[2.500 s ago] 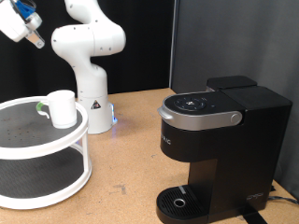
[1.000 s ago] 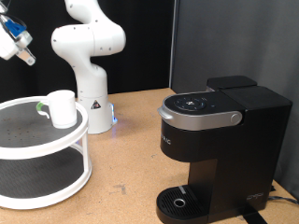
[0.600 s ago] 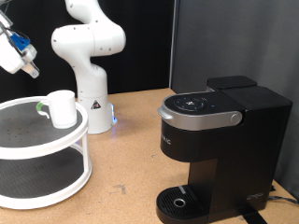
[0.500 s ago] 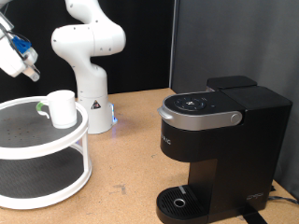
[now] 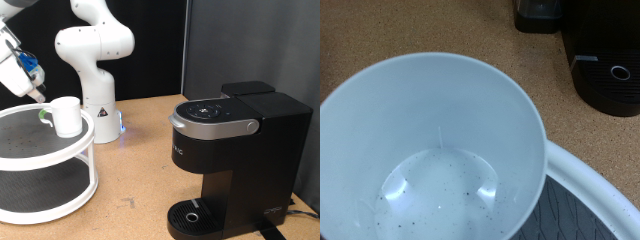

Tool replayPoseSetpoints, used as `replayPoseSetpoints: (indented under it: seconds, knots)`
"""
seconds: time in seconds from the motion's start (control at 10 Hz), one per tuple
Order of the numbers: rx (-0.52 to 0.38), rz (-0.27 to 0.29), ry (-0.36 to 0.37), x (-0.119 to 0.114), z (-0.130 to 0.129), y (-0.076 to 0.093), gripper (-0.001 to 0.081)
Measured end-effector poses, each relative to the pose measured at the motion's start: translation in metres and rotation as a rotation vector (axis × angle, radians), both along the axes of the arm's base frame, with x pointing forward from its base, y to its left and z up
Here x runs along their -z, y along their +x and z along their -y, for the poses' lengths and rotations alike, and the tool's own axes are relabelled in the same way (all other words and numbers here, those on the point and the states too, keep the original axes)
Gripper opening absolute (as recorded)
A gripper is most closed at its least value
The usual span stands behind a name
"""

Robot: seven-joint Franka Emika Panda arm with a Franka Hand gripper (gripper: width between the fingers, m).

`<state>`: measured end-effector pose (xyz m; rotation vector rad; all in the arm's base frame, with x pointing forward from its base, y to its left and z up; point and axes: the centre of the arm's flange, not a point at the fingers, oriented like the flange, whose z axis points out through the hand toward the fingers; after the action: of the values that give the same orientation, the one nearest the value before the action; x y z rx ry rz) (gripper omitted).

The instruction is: Make a cup of coffee with the keurig machine

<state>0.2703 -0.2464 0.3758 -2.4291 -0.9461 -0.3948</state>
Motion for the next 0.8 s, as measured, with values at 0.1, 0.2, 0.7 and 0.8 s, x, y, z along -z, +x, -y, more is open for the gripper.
replayPoseSetpoints:
  seconds: [0.1,0.2,0.7,0.8]
  knots:
    - [-0.004,0.001,-0.005,0.004,-0.001,0.000,0.0736]
    - [-0.011,0.004,-0.004,0.008,-0.002,-0.001,0.0736]
    - [-0.026,0.041,0.019,0.030,0.000,-0.013,0.0800]
    - [-0.020,0.049,0.017,0.035,0.000,-0.014,0.0800]
